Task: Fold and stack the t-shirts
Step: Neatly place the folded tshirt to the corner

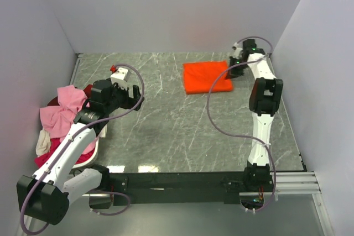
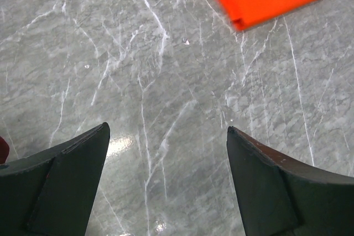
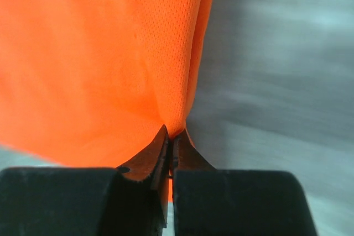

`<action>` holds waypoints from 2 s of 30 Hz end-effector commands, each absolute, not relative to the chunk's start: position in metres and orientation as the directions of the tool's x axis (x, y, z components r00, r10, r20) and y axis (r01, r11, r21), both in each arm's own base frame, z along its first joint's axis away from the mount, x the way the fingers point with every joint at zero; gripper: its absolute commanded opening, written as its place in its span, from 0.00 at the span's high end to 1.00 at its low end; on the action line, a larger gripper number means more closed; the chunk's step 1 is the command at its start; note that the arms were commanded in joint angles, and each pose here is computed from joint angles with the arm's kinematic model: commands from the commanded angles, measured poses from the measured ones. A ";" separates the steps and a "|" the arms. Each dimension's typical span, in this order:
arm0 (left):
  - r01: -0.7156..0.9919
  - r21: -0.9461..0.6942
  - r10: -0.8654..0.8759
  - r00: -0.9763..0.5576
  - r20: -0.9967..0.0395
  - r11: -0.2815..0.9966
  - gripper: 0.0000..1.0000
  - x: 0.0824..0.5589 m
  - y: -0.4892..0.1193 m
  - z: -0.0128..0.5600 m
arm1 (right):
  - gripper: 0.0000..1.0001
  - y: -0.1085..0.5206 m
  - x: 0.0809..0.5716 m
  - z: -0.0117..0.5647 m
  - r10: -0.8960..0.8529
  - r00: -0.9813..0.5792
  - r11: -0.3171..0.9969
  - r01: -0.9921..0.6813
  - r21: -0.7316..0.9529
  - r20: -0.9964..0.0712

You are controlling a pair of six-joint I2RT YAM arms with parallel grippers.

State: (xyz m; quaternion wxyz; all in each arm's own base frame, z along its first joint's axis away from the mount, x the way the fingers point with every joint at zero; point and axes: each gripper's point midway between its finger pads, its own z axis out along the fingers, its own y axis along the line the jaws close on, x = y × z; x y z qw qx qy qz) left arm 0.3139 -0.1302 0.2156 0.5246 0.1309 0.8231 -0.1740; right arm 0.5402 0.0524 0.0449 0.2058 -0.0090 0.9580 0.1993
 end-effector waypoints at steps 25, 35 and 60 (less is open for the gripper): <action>0.470 -0.147 0.036 -0.358 -0.933 0.871 0.09 0.312 -0.141 0.229 | 0.80 -0.260 0.538 0.100 -0.164 -0.888 0.779 0.151 -0.609 -0.430; 0.465 -0.137 0.029 -0.332 -0.943 0.875 0.09 0.311 -0.139 0.235 | 0.40 -0.227 0.535 0.122 -0.232 -0.846 0.787 0.128 -0.604 -0.481; 0.474 -0.131 0.023 -0.305 -0.952 0.870 0.09 0.307 -0.139 0.243 | 0.42 -0.041 0.544 0.066 -0.206 -0.846 0.978 -0.198 -0.069 -0.492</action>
